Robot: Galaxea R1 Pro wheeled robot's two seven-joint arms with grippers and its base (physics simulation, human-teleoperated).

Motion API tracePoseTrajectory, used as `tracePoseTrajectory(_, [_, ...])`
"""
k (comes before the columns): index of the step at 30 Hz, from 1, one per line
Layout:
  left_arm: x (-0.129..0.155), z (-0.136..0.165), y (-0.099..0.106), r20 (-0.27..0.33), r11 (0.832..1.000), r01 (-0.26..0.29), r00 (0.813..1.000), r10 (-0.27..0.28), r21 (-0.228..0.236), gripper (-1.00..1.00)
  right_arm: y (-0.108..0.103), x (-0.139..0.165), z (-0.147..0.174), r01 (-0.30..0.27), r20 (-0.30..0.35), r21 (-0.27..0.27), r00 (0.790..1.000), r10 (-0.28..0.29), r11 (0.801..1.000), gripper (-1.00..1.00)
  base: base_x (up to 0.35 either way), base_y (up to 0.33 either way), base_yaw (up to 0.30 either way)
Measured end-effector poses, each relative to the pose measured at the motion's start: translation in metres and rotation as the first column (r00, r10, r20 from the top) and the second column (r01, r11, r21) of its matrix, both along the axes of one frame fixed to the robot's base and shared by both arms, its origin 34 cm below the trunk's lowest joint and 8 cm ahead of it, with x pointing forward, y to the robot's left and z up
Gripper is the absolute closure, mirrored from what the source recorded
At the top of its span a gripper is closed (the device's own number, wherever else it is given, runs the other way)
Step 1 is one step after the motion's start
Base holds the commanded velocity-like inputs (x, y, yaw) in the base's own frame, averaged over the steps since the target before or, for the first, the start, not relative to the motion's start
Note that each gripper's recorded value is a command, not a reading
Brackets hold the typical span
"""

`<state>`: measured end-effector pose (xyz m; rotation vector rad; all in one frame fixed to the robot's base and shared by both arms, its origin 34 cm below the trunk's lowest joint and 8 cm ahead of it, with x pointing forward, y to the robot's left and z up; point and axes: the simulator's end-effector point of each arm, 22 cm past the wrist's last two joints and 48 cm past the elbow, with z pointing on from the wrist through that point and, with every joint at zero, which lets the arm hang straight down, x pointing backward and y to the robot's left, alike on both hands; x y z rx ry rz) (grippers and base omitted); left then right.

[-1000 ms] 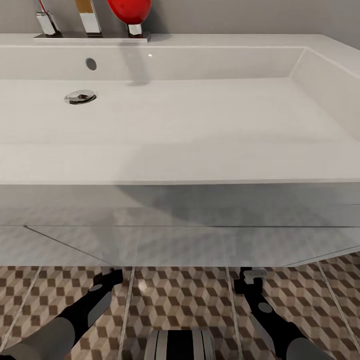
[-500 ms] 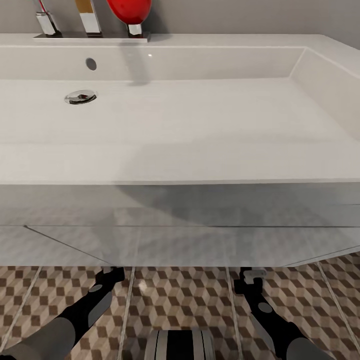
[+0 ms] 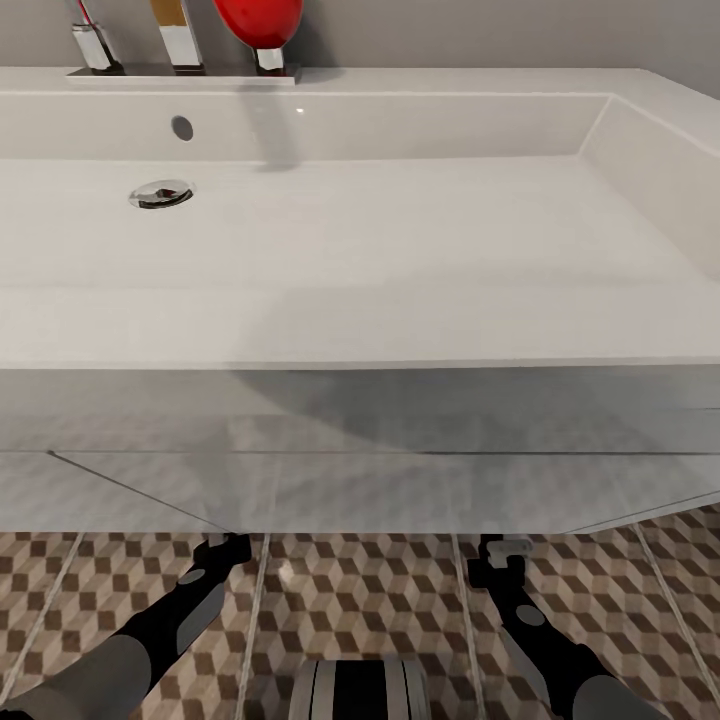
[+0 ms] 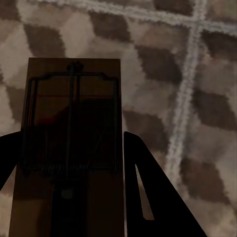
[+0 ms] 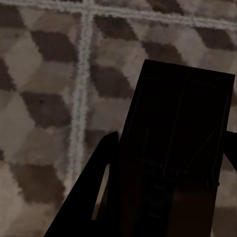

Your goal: Take the four mousetraps from the cabinet in the bathroom and place them on the bathroom floor. Make sure all four end up on the same floor surface, and ensure that at least two of them are either under or directly next to the same bathroom sink.

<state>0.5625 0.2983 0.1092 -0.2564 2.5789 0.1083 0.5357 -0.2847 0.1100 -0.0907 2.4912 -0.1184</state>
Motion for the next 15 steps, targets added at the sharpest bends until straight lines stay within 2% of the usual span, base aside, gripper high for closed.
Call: tracePoseTrajectory(15, [-0.0031, -0.0030, -0.0062, -0.009, 1.000, 0.025, 1.000, -0.025, -0.002, 1.00, 0.0005, -0.0016, -0.0020, -0.002, -0.004, 0.003, 1.000, 0.002, 1.000, 1.00, 0.000, 0.000, 0.000])
